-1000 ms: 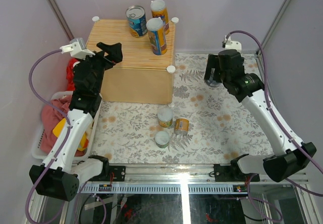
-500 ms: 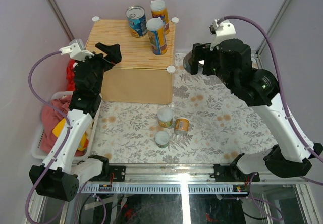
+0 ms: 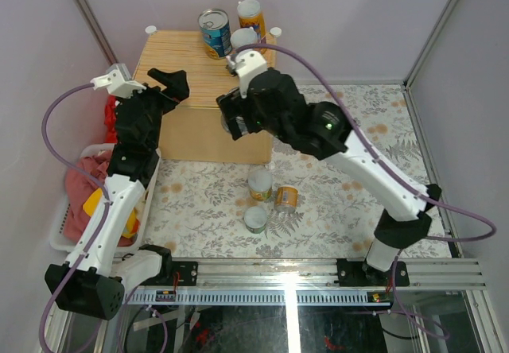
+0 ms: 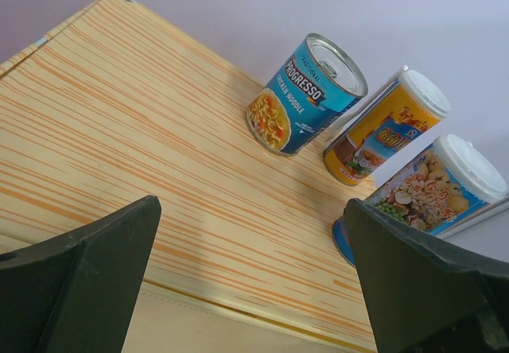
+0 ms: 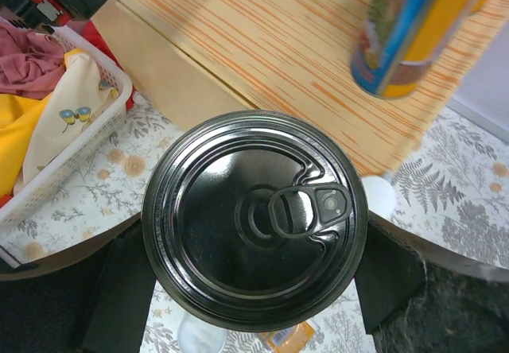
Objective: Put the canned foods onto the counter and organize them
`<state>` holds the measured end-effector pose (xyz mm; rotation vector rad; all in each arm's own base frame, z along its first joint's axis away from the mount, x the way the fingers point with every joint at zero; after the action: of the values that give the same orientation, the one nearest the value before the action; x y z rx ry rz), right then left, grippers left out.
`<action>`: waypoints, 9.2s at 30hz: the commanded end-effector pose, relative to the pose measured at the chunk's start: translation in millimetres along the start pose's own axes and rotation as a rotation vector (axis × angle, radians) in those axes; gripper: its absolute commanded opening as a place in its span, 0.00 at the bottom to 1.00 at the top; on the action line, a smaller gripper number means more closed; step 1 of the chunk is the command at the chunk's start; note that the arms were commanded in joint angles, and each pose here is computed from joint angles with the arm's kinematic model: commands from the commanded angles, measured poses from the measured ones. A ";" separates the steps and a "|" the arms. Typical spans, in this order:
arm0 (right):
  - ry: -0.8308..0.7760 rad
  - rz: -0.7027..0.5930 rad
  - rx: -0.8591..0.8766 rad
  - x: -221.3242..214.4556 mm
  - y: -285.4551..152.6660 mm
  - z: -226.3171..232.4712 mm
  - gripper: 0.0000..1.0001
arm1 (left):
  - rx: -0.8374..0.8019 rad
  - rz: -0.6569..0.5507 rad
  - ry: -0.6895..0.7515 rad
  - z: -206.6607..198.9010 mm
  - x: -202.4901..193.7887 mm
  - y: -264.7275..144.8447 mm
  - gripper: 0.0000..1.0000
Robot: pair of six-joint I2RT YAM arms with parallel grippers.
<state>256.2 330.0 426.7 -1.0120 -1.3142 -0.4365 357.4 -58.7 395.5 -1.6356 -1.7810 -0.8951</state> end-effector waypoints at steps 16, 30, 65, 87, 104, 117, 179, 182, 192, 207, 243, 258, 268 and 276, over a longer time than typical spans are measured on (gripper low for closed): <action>0.037 -0.432 -0.073 117.3 13.2 11.7 0.00 | -0.084 -0.075 0.032 -3.6 8.1 -22.7 1.00; 0.008 -0.447 -0.158 118.8 46.6 10.0 0.00 | -0.232 -0.072 0.148 -12.8 4.4 -49.0 1.00; 0.103 -0.373 -0.078 95.2 105.5 -3.5 0.53 | -0.263 -0.059 0.227 -7.4 -8.8 -46.5 1.00; 0.116 -0.362 -0.068 90.6 114.9 -8.6 0.92 | -0.281 -0.042 0.216 -11.4 -11.7 -42.4 1.00; 0.137 -0.391 -0.025 97.2 112.4 -3.9 0.98 | -0.296 -0.050 0.225 -15.1 -9.2 -40.7 1.00; 0.148 -0.405 -0.037 100.1 112.1 -5.6 0.99 | -0.288 -0.055 0.226 -12.3 -11.2 -38.1 1.00; 0.468 0.016 -0.473 -208.8 -28.5 -125.0 0.99 | -0.360 0.678 0.309 -8.1 -239.1 -184.2 1.00; 0.468 0.030 -0.477 -214.2 -27.1 -128.1 0.99 | -0.378 0.709 0.313 -5.5 -253.7 -186.4 1.00; 0.497 0.064 -0.477 -222.2 -16.7 -143.6 1.00 | -0.426 0.770 0.371 -6.0 -291.7 -182.9 1.00; 0.512 0.074 -0.448 -225.0 -14.1 -146.0 0.99 | -0.359 0.736 0.438 11.2 -322.1 -166.5 1.00; 0.529 0.070 -0.432 -219.9 -18.6 -144.0 1.00 | -0.281 0.575 0.499 15.7 -366.8 -133.3 0.75; 0.526 0.069 -0.432 -224.5 -18.4 -143.9 0.99 | -0.284 0.429 0.447 -12.7 -299.5 -147.7 0.27; 0.511 0.052 -0.439 -219.8 -15.4 -146.4 0.99 | -0.098 0.244 0.379 -35.5 -185.7 -141.0 0.03; 0.508 0.038 -0.423 -212.3 -15.0 -145.5 1.00 | -0.004 0.045 0.370 -83.9 -88.9 -119.7 0.00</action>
<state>268.2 146.3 224.3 -1.2272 -0.7226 -0.8462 238.4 -204.6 285.4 -1.5118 -1.2346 -1.1324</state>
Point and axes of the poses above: each gripper's point midway between its finger pads, its own y axis out along the fingers, its own z axis along the line the jaws close on, x = y × z, the point moved 3 cm from there along -y, back along the fingers, and after that the axes turned 2 degrees about -y, right-handed, at the moved point
